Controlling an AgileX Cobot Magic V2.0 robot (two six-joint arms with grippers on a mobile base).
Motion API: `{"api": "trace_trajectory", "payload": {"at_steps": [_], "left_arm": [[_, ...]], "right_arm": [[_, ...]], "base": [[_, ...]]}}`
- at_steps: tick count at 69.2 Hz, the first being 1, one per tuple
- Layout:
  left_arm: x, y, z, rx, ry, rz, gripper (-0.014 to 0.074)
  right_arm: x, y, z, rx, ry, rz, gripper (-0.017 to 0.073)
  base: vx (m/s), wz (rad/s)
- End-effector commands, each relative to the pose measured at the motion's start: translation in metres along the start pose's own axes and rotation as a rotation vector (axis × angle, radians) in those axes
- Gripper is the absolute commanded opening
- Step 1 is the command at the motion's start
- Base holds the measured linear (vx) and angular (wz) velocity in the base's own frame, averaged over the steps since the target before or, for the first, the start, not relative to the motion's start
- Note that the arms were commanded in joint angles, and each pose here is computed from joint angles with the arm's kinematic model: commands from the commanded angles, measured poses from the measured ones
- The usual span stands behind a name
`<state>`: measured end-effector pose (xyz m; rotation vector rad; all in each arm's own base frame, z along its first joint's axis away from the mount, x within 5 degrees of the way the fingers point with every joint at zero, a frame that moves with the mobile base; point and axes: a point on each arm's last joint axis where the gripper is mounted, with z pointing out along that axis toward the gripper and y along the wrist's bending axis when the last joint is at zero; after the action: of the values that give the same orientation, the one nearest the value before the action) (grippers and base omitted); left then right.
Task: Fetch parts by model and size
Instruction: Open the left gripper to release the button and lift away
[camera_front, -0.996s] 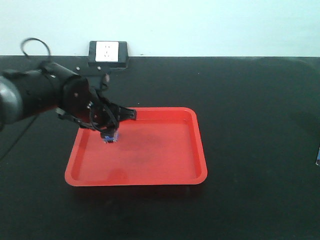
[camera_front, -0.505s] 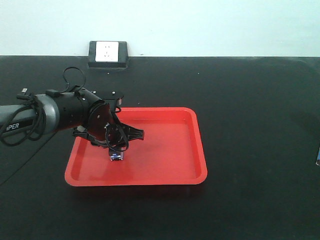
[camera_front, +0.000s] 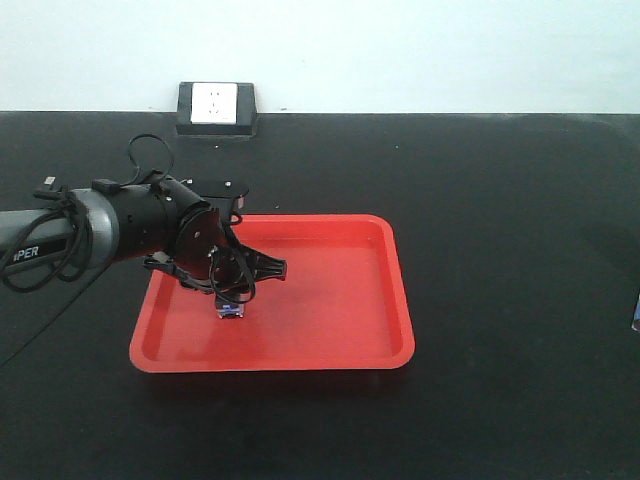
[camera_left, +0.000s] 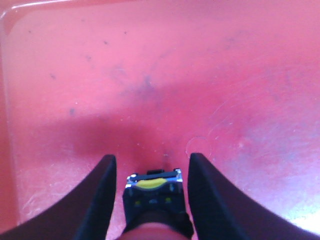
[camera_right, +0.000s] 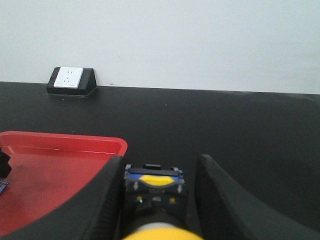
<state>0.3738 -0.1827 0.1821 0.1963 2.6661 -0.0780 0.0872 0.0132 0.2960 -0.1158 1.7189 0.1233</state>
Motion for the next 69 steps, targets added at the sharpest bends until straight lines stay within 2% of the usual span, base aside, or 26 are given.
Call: {"api": "trace_trajectory", "payload": {"at_steps": [1,7,27,36,51,69], "left_arm": [[-0.017,-0.002,-0.027,0.03,-0.1,-0.01,0.0097],[-0.016,-0.002,-0.027,0.024,-0.089,-0.004,0.018],[-0.017,0.0,-0.038,0.021,-0.095,-0.007,0.0587],[-0.021,0.001,-0.058,0.034,-0.142,-0.01,0.0696],[-0.027,0.014,-0.115,-0.015,-0.252,0.038,0.0708],[-0.012,0.041,-0.183,-0.137,-0.377,0.115,0.0607]], "right_arm": [[-0.016,0.0,-0.002,-0.002,-0.098,-0.009,-0.0005],[-0.016,0.0,-0.002,-0.002,-0.098,-0.009,-0.0005],[-0.016,0.0,-0.002,-0.002,-0.098,-0.009,-0.0005],[-0.016,0.0,-0.002,-0.002,-0.098,-0.009,-0.0005],[-0.016,0.0,-0.002,-0.002,-0.098,-0.009,-0.0005],[-0.016,0.0,-0.002,-0.002,-0.098,-0.009,-0.0005]], "base": [[0.0,0.0],[0.0,0.0],[0.0,0.0],[0.0,0.0],[0.0,0.0],[0.0,0.0]]}}
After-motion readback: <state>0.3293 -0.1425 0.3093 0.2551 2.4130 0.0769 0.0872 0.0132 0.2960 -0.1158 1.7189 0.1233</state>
